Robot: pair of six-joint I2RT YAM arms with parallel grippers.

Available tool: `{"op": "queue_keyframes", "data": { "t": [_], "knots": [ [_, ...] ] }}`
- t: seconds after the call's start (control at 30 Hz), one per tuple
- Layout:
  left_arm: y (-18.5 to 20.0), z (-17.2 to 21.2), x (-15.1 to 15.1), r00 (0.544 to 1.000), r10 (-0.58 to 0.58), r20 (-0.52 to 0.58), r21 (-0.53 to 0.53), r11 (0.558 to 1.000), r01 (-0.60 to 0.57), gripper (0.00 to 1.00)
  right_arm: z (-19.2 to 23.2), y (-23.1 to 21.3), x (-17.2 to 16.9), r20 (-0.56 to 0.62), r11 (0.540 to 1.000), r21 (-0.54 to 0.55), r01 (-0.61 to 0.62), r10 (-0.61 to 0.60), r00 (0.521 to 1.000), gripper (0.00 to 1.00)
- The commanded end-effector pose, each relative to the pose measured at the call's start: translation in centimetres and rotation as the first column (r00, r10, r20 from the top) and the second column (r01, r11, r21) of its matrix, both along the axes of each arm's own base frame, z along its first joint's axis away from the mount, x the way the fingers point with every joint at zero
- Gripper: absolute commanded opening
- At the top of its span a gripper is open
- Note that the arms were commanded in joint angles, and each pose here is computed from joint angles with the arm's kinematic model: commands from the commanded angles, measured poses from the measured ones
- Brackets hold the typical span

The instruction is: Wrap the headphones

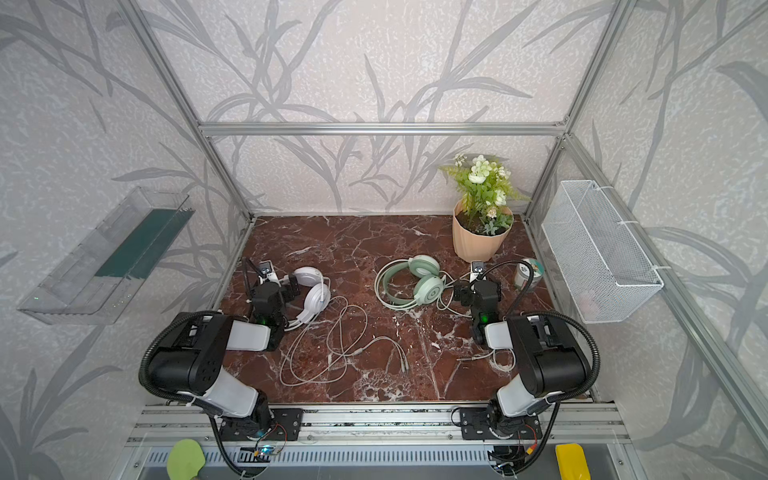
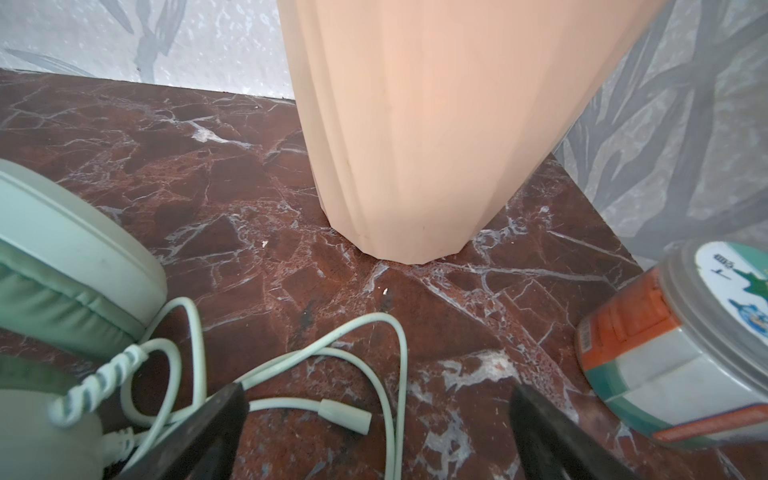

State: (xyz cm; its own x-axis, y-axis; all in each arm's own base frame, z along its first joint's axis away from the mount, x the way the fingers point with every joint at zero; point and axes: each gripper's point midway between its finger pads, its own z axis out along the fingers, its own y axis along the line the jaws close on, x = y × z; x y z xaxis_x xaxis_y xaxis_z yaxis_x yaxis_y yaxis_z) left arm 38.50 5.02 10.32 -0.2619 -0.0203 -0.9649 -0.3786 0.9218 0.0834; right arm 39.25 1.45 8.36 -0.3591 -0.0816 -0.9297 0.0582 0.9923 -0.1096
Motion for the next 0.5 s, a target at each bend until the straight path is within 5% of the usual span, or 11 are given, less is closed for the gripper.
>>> {"op": "queue_keyframes", "data": {
  "t": [0.0,0.47],
  "knots": [
    [0.26,0.16,-0.16,1.000,0.010,0.008,0.020,1.000,-0.010,0.99,1.04,-0.02,0.27,0.043,1.000,0.001,-0.001,0.001,0.999,0.99],
    [0.22,0.18,-0.14,1.000,0.009,0.009,0.019,1.000,-0.009,0.99,1.02,-0.02,0.27,0.043,1.000,0.001,-0.001,0.001,0.999,0.99]
  ]
}}
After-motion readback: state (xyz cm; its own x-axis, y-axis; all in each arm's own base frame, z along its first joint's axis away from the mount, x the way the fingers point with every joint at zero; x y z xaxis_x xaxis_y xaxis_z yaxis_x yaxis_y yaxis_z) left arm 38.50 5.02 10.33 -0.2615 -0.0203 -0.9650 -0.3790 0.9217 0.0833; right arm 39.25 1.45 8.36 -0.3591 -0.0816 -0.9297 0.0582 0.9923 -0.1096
